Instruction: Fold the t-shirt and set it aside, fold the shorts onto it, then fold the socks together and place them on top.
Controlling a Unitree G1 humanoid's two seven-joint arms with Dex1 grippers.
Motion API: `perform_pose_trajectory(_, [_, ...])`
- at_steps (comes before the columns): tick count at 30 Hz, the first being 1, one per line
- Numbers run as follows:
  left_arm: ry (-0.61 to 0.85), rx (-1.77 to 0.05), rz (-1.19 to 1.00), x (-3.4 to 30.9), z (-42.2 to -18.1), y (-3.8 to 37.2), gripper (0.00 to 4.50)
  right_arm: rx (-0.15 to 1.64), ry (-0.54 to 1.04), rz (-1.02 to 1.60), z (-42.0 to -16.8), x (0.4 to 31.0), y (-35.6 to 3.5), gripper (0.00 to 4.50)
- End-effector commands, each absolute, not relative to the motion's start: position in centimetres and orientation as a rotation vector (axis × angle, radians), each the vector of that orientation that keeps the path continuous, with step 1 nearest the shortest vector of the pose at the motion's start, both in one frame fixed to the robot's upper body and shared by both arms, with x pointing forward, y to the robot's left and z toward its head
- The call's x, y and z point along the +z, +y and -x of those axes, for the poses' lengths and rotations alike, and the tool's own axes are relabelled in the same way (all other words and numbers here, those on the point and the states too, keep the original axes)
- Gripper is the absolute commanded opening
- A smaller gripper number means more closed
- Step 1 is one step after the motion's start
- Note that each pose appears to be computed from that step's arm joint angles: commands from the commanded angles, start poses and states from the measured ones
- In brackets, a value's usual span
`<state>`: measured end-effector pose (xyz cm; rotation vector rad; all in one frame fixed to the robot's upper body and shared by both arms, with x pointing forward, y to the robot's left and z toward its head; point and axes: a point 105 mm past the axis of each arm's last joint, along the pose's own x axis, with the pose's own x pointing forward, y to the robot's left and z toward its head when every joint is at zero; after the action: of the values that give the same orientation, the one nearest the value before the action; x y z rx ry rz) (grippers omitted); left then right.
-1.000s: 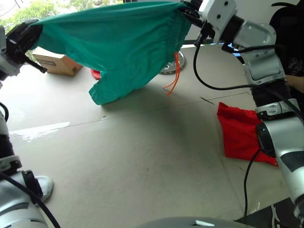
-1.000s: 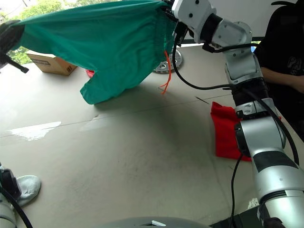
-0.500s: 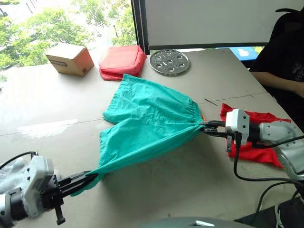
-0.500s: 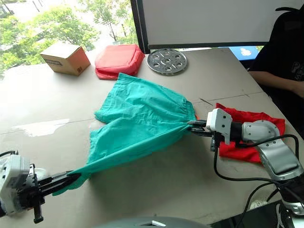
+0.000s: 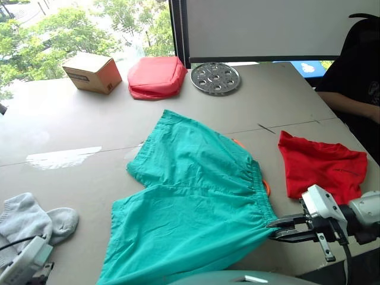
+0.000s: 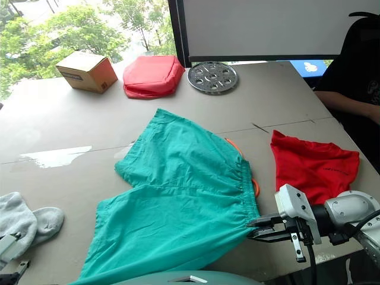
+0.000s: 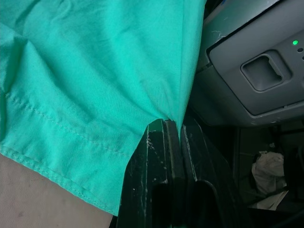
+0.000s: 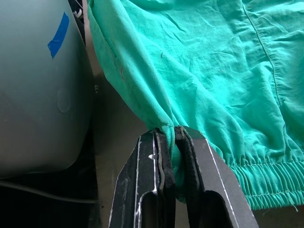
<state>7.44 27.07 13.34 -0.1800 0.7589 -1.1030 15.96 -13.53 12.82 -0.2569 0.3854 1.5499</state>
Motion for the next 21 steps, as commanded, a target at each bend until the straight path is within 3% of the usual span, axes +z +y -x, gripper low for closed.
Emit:
perform_pose_trajectory(1, [0.603,-1.040,0.056,14.7,-12.1,28.4,0.00,1.372,0.282,0.307,-19.8,13.9,-14.0,0.06])
perform_pose_trajectory(5, [0.408,-0.991,-0.078,17.7,-20.2,26.9,0.00,1.149,0.205,0.284,-26.0,15.1,-14.3,0.06])
perform_pose_trajectory(9, [0.337,-0.959,-0.199,19.1,-25.4,25.3,0.00,1.027,0.209,0.278,-30.0,15.3,-14.5,0.06])
perform_pose_trajectory(16, [0.235,-0.856,-0.457,20.7,-34.2,24.3,0.00,0.908,0.321,0.294,-33.6,14.0,-15.2,0.06])
perform_pose_trajectory(21, [0.235,-0.811,-0.609,19.9,-37.9,24.1,0.00,0.882,0.320,0.303,-34.5,14.3,-14.8,0.06])
